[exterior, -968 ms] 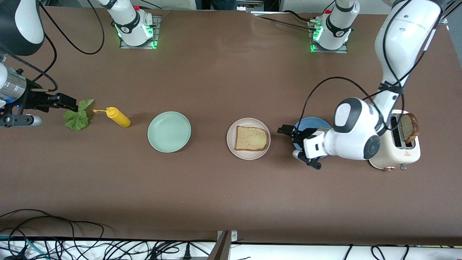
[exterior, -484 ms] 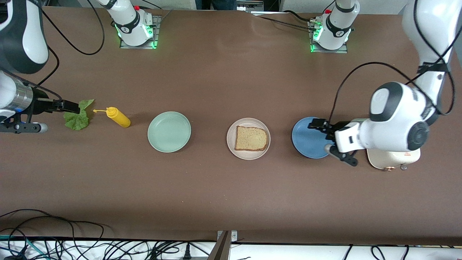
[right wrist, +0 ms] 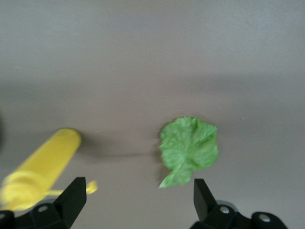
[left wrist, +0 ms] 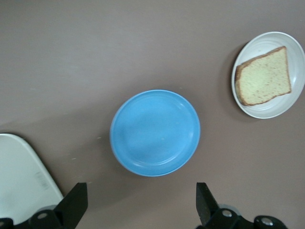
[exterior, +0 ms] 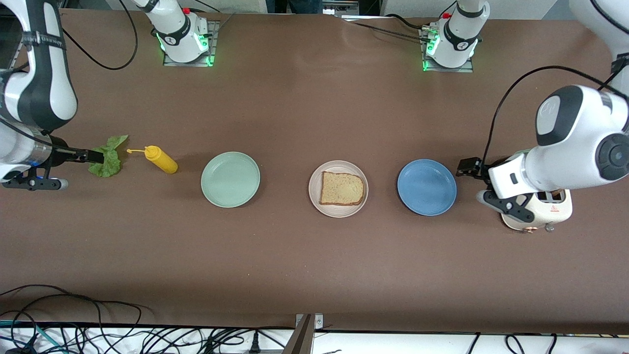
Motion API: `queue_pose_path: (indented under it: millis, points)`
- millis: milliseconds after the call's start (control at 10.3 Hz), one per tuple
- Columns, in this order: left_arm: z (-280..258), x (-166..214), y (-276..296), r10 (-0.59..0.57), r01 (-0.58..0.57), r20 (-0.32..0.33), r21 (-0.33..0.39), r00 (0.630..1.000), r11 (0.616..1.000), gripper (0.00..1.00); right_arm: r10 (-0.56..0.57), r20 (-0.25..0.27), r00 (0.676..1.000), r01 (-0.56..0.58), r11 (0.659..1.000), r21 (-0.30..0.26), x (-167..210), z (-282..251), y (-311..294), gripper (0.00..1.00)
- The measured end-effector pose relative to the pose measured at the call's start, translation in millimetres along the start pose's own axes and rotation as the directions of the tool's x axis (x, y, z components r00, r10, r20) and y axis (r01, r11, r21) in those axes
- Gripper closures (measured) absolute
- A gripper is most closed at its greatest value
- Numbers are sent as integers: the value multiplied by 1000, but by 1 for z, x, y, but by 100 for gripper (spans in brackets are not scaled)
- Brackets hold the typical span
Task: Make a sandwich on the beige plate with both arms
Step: 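Open the left gripper and return it to the toaster, then grasp the green lettuce leaf with the right gripper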
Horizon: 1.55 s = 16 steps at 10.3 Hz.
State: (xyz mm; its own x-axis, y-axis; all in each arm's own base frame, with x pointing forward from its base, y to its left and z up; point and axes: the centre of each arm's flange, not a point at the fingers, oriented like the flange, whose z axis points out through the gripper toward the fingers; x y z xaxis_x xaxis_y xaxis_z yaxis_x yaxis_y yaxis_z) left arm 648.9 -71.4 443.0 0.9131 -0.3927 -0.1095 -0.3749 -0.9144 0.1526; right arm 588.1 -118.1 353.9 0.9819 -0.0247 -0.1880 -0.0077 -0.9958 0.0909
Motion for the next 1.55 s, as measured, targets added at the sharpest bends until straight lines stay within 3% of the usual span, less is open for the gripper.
queue_pose_path:
  millis: [194, 387, 677, 1258, 1355, 1548]
  points:
    - [-29, -12, -6, -12, 15, -18, 130, 1000, 991, 0, -20, -11, 1000, 20, 1000, -11, -11, 52, 24, 0]
    - [-57, -21, -12, -30, 40, -48, 205, 998, 978, 0, -24, -22, 999, 23, 1000, -20, -25, 98, 34, 0]
    - [-77, -39, -40, -85, 100, -80, 218, 993, 971, 0, -23, -2, 1000, 23, 1000, -13, -47, 142, 30, 0]
    - [-78, -42, -46, -96, 112, -82, 217, 992, 970, 0, -28, 55, 998, 29, 999, -16, -52, 182, 35, 0]
    - [-77, -42, -46, -96, 112, -81, 217, 992, 970, 0, -28, 57, 998, 29, 999, -17, -52, 184, 35, 4]
    - [-77, -42, -46, -96, 112, -81, 217, 992, 970, 0, -29, 61, 998, 30, 999, -17, -52, 186, 35, 26]
